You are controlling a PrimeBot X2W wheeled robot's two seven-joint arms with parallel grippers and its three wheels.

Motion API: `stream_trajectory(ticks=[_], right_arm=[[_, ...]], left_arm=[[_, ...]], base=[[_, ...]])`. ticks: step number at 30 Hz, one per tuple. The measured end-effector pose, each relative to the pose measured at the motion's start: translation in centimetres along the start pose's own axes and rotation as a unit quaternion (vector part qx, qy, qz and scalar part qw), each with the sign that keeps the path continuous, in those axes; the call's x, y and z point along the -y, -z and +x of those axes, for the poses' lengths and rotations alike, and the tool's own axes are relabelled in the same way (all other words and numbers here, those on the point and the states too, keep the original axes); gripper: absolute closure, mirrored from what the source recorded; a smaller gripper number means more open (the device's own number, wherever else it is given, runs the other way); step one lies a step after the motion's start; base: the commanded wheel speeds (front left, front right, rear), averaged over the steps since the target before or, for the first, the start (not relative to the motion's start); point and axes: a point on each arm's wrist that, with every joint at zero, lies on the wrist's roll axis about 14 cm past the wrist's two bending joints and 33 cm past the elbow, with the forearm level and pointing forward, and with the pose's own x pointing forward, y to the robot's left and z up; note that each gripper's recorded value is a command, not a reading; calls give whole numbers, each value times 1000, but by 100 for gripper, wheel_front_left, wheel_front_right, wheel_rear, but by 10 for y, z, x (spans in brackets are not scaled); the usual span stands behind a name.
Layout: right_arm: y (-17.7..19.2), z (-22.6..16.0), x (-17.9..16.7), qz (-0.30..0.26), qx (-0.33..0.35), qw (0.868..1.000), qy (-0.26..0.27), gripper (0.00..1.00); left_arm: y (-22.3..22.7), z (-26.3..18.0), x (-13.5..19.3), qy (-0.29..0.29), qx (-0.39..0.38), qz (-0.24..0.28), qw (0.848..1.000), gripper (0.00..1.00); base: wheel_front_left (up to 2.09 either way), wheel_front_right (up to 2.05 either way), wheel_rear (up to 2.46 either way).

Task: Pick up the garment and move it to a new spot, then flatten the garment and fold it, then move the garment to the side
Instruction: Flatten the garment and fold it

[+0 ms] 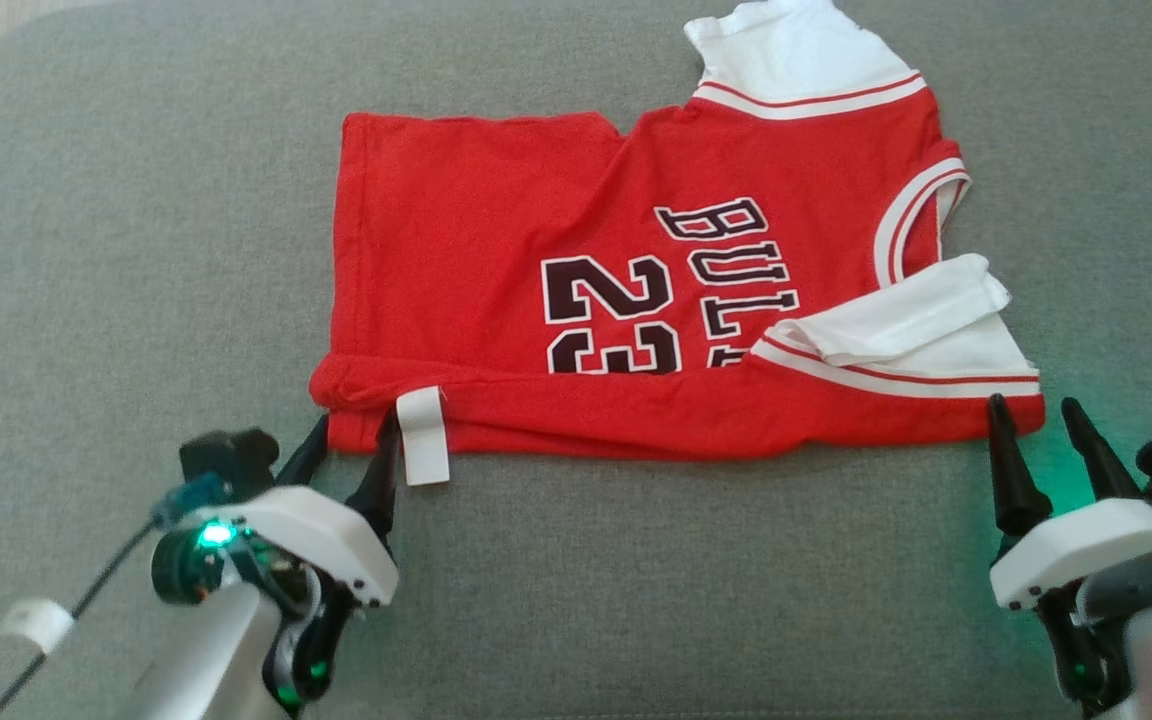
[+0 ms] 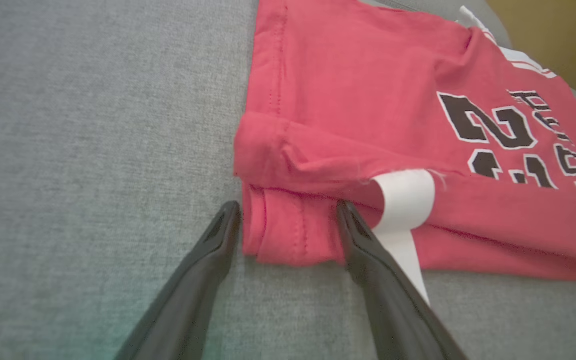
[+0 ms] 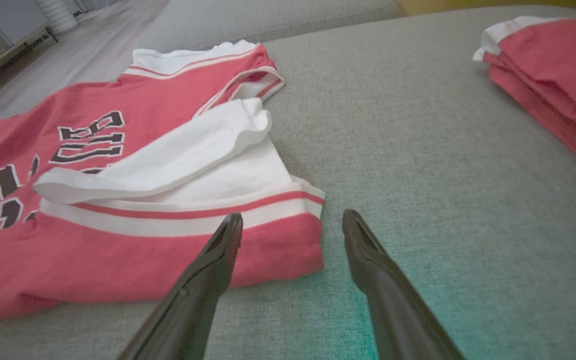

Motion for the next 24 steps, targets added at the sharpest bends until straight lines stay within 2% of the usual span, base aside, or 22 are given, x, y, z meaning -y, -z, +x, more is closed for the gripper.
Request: stream_trajectory(ticks=[5, 7, 8, 9, 17, 20, 24], right_arm=[[20, 8, 5, 9, -48, 999, 4, 0], [25, 11, 4, 13, -69, 998, 0, 0], [27, 13, 1, 18, -79, 997, -3, 31], [26, 14, -1, 20, -82, 996, -8, 100], [11, 14, -16, 56, -66, 996, -32, 100], [-4, 4, -15, 59, -46, 997, -34, 100], [-14, -17, -14, 65, -42, 997, -30, 100]], left_arm=[[2, 9, 3, 14, -32, -18, 999, 0], [3, 10, 6, 24, -45, -27, 998, 75], [4, 10, 6, 26, -52, -30, 998, 100], [4, 9, 6, 28, -57, -33, 997, 100], [-20, -12, 12, 41, 3, -56, 998, 100], [-37, -27, 13, 41, 33, -54, 997, 100], [-42, -47, 16, 41, 35, -52, 997, 100]], base=[[0, 0, 0], [0, 0, 0], [0, 0, 0], [0, 0, 0], [0, 0, 0], [0, 0, 0], [0, 0, 0]])
